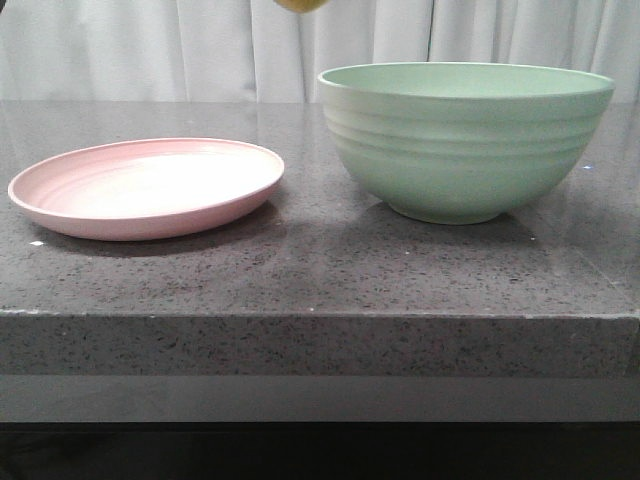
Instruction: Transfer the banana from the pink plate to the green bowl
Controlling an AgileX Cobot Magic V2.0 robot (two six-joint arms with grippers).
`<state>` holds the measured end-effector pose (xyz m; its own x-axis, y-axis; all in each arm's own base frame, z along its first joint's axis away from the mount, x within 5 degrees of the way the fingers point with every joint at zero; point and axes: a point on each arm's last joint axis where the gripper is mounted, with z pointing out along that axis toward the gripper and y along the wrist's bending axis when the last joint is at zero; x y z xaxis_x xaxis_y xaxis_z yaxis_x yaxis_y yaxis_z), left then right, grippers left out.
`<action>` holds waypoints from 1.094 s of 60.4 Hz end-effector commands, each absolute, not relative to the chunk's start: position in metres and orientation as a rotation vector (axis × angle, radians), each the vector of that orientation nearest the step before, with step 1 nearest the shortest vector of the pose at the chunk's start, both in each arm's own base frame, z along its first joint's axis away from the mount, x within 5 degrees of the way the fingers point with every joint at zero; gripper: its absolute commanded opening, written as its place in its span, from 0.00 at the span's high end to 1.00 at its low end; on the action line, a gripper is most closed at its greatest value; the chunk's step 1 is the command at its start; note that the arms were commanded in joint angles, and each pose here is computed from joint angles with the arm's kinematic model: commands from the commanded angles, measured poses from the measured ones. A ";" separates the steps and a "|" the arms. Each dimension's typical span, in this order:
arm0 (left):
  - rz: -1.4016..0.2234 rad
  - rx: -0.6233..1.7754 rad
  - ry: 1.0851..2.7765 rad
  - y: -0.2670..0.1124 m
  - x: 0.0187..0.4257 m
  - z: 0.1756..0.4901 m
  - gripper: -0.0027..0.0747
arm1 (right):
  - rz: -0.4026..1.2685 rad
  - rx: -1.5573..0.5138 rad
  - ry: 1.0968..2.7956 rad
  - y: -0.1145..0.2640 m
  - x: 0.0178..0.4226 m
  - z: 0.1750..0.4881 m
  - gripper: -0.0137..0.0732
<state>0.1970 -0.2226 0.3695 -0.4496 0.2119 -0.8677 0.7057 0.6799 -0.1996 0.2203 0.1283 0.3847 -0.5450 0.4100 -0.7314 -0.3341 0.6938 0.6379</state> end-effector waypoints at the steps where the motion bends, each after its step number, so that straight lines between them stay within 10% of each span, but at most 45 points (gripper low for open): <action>1: -0.759 0.648 1.861 -0.219 0.192 0.399 0.65 | 0.978 0.065 1.833 0.134 0.226 0.406 0.12; 14: -0.759 0.648 1.861 -0.219 0.192 0.399 0.65 | 1.004 0.028 1.886 0.147 0.233 0.402 0.17; 33: -0.759 0.648 1.861 -0.219 0.192 0.399 0.65 | 1.009 0.024 1.894 0.148 0.232 0.402 0.63; 43: -0.759 0.648 1.861 -0.219 0.192 0.399 0.64 | 1.009 0.025 1.894 0.147 0.232 0.402 0.70; 66: -0.754 0.645 1.837 -0.219 0.193 0.401 0.16 | 1.005 0.034 1.880 0.147 0.233 0.403 0.70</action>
